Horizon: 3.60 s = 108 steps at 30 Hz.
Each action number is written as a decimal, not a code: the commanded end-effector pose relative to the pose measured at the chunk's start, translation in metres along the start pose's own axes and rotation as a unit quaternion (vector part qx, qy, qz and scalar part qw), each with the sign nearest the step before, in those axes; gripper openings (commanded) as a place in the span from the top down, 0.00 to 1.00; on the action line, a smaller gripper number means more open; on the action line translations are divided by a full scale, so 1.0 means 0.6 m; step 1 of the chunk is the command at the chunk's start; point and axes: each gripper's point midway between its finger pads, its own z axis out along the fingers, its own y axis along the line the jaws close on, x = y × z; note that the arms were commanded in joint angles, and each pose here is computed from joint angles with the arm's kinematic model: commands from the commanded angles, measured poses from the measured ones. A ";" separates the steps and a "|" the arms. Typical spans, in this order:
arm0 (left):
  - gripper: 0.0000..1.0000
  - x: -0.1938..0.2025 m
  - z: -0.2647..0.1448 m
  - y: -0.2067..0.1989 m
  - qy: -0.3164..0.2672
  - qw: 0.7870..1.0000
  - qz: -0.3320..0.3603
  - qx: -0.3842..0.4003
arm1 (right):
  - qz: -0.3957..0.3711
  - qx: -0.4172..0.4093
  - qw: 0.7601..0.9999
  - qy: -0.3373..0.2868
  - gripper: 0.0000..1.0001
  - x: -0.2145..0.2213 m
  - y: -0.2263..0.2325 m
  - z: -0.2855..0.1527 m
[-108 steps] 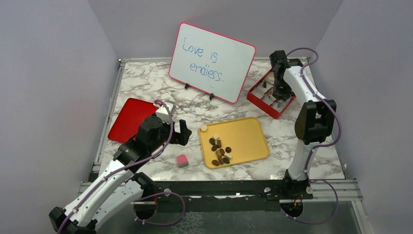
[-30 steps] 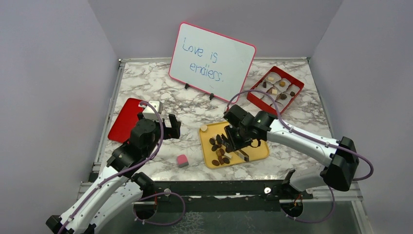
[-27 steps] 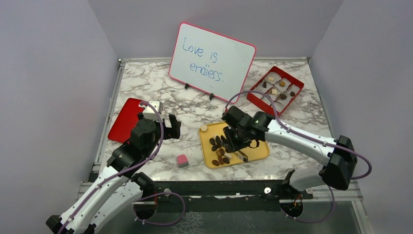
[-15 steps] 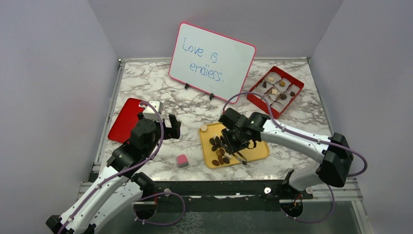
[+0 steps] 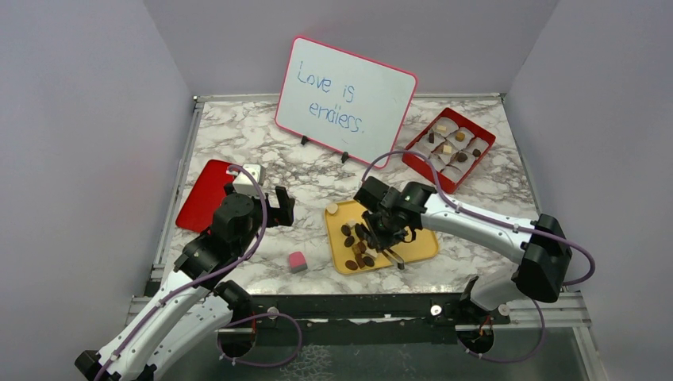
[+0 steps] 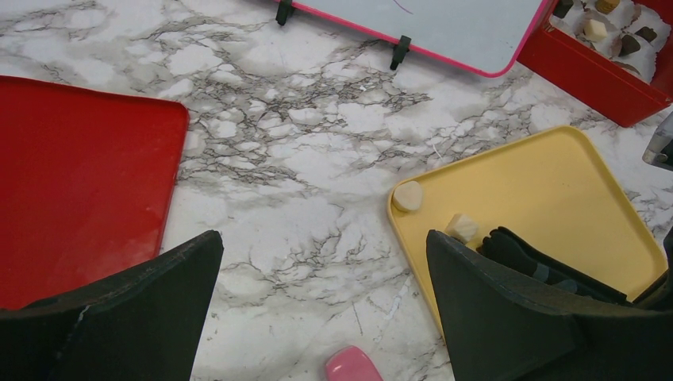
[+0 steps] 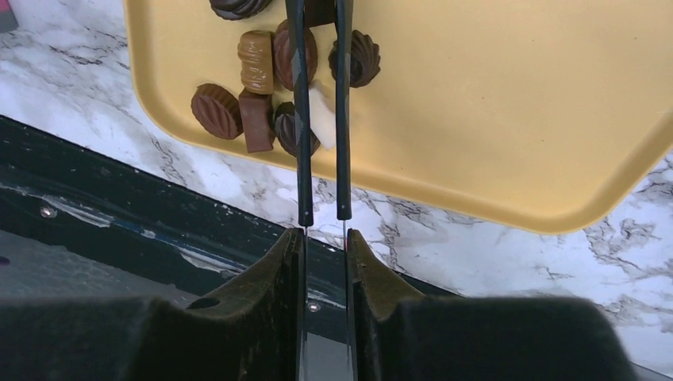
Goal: Pack the chocolate
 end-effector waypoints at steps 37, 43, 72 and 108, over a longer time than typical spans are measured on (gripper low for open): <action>0.01 0.010 0.009 -0.010 0.011 1.000 0.007 0.013 | 0.120 0.107 0.962 -0.221 0.82 -0.229 -0.244 -0.128; 0.01 0.010 0.008 -0.011 0.011 1.000 0.006 0.015 | 0.167 0.081 0.954 -0.236 0.82 -0.256 -0.320 -0.126; 0.01 0.013 0.008 -0.015 0.014 1.000 0.009 0.024 | 0.209 0.063 0.963 -0.161 0.76 -0.267 -0.430 0.002; 0.01 0.016 0.013 -0.018 0.020 0.999 0.011 0.025 | 0.218 0.054 0.950 -0.216 0.65 -0.252 -0.396 -0.124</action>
